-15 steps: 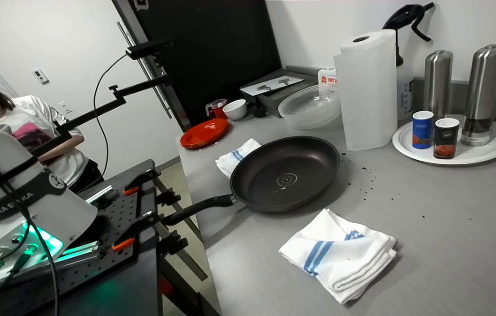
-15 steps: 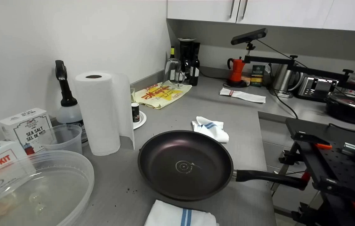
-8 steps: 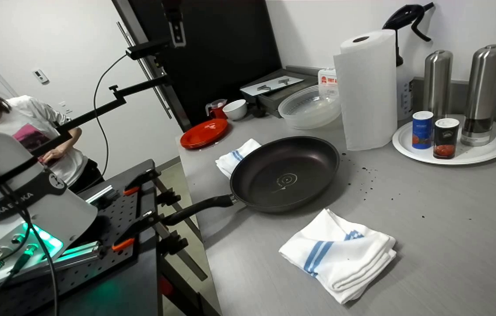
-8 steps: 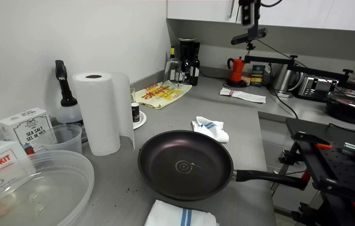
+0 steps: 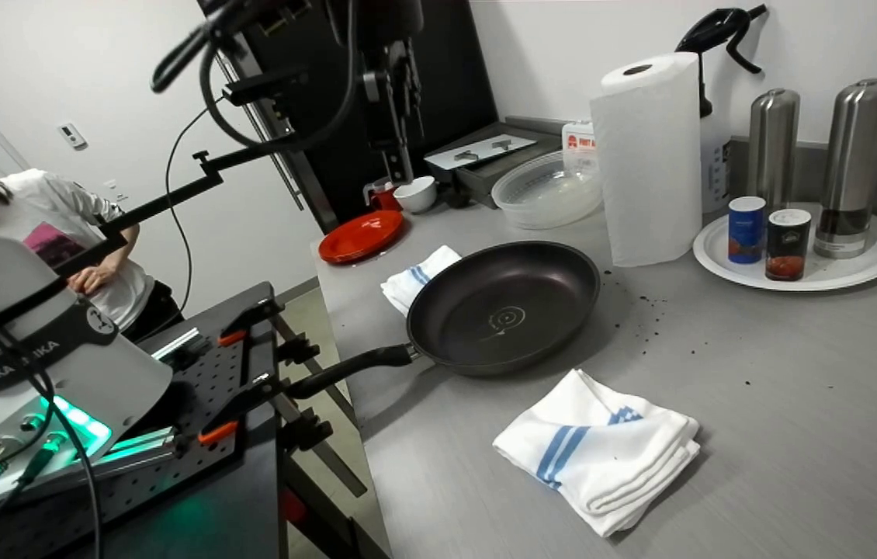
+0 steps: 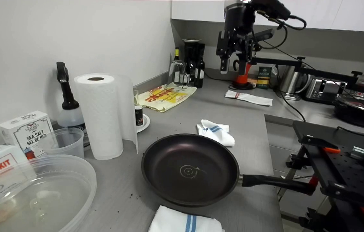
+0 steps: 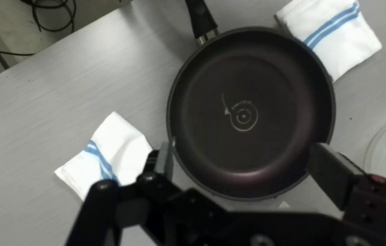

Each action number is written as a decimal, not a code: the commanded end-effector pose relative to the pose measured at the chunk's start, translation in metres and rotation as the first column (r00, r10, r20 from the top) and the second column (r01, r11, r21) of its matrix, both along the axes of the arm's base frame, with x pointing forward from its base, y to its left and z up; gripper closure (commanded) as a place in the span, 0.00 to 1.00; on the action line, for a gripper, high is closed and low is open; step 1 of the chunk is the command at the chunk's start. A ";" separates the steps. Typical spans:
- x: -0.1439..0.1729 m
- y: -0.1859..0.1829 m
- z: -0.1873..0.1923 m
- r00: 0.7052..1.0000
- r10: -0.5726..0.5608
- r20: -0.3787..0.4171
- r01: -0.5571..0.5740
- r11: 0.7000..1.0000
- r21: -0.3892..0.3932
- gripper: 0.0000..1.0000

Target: Use the towel to wipe the pan

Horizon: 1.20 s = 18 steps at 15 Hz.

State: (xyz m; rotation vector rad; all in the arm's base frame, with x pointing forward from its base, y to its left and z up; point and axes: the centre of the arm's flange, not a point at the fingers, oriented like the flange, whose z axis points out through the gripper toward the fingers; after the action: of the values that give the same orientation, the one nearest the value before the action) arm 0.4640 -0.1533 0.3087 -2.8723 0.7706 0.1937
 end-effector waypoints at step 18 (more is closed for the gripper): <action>0.013 -0.097 -0.180 0.939 -0.343 0.029 0.340 0.913 -0.226 0.00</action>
State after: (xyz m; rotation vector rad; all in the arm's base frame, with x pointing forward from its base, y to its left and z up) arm 0.4605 -0.2426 0.1549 -2.8523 1.3127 0.0762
